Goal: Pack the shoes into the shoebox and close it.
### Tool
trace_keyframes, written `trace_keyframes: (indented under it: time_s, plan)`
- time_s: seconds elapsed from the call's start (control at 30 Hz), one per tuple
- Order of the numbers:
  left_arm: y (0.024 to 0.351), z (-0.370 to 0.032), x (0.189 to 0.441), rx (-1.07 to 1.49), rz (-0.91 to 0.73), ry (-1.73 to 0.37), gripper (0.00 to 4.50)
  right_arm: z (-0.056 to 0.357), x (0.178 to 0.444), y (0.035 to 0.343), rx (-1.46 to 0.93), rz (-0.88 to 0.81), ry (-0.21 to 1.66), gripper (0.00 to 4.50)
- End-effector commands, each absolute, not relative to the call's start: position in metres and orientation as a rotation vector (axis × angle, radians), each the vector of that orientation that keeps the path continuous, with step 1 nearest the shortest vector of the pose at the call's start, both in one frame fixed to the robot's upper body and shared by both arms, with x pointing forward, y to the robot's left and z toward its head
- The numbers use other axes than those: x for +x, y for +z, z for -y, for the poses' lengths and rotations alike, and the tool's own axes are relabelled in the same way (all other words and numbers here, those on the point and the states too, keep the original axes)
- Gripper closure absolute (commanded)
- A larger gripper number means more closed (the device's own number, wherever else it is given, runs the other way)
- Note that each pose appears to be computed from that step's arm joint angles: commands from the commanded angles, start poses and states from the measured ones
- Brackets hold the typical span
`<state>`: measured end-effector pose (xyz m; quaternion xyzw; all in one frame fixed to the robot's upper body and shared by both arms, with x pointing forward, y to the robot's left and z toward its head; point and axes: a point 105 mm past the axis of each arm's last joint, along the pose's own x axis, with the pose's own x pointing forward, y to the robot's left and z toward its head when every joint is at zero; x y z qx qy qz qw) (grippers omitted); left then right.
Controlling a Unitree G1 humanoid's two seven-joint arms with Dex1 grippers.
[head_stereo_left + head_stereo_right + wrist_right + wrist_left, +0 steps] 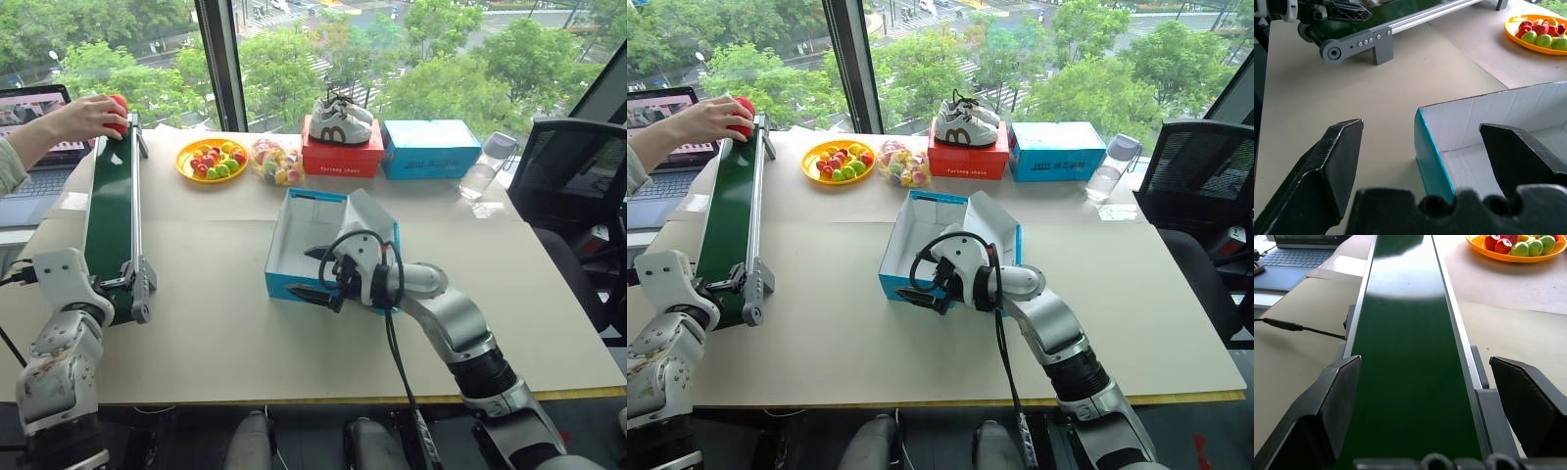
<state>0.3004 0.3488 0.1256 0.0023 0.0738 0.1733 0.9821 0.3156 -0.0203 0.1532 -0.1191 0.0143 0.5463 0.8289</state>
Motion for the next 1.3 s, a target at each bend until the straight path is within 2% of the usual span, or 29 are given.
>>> trace_keyframes:
  time_s: [0.03,1.3]
  plan:
    - [0.138,-0.348,0.304,0.032,-0.102,0.342,0.0,0.024,0.319,0.168,-0.263,0.044,1.133,0.01]
    - [0.138,-0.361,0.302,0.056,-0.133,0.409,0.0,0.03,0.323,0.165,-0.267,0.037,1.08,0.01]
